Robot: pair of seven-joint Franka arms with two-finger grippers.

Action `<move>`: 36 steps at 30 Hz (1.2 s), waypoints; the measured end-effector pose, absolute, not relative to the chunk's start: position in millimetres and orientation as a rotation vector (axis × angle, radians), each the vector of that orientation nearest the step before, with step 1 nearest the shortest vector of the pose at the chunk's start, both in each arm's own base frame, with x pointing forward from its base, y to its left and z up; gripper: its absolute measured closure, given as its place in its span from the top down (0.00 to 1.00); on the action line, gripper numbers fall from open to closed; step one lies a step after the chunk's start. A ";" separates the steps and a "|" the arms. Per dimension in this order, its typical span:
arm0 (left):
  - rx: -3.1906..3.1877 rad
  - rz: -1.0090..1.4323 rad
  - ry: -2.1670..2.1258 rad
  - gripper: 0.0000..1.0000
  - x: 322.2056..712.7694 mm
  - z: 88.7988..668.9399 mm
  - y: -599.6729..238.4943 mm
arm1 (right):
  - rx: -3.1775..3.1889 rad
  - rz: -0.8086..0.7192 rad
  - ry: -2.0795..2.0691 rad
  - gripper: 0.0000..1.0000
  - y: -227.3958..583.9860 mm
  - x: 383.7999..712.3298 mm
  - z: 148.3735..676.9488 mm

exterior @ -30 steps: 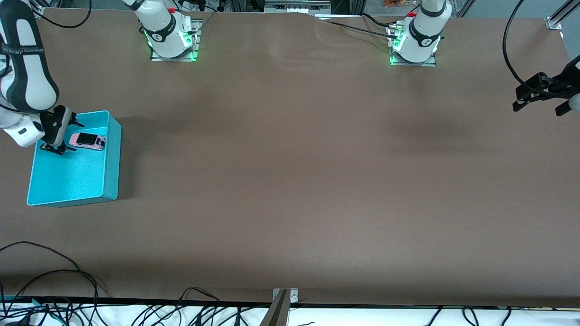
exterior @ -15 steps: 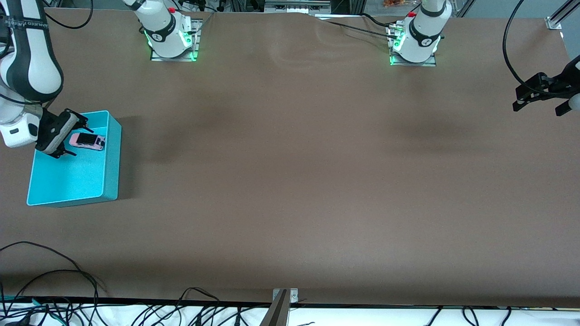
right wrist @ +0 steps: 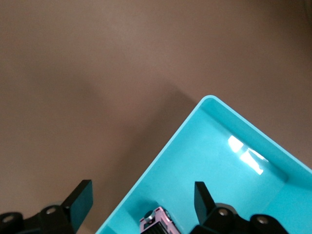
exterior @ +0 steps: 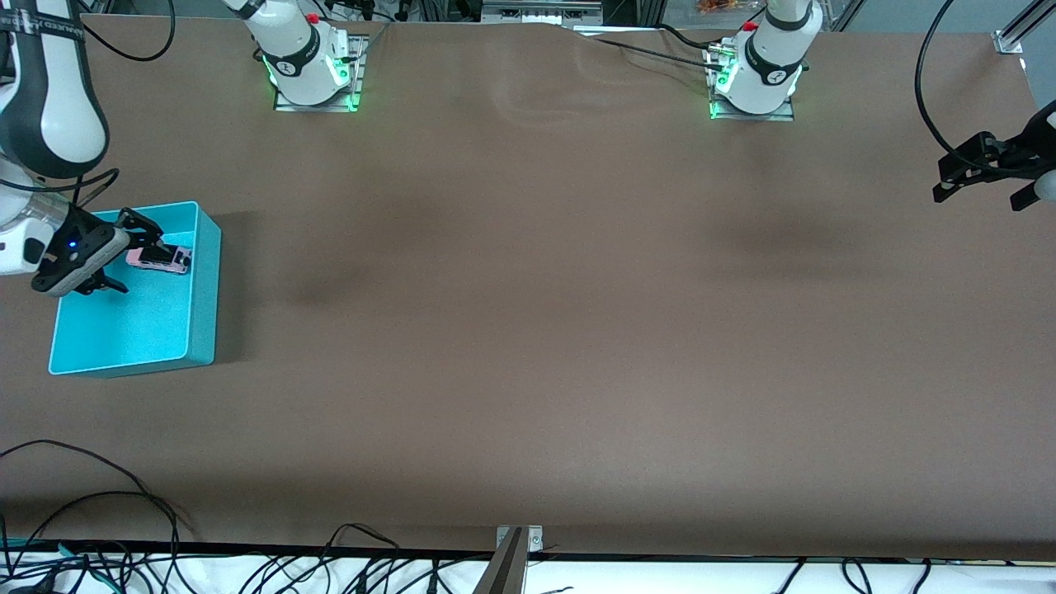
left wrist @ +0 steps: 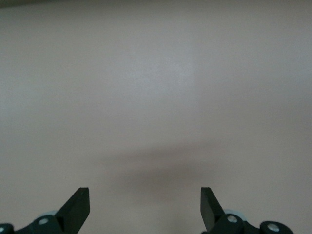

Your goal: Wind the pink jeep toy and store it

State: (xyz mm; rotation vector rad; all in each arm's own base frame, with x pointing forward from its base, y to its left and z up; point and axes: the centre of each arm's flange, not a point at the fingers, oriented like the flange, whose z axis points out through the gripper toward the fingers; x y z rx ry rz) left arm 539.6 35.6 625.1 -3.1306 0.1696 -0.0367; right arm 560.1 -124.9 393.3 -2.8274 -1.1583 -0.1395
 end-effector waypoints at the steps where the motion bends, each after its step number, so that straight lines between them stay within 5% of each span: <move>1: -3.131 -0.037 0.170 1.00 539.6 625.0 35.6 | -2.837 -0.139 -1.129 0.93 -124.6 561.6 397.1; 28: -3.131 -0.036 0.170 1.00 539.6 625.0 35.6 | -3.118 -0.046 -0.602 0.93 -59.4 596.3 496.3; 36: -3.131 -0.036 0.170 1.00 539.6 625.0 35.6 | -3.172 0.008 -0.356 1.00 -56.1 594.7 518.3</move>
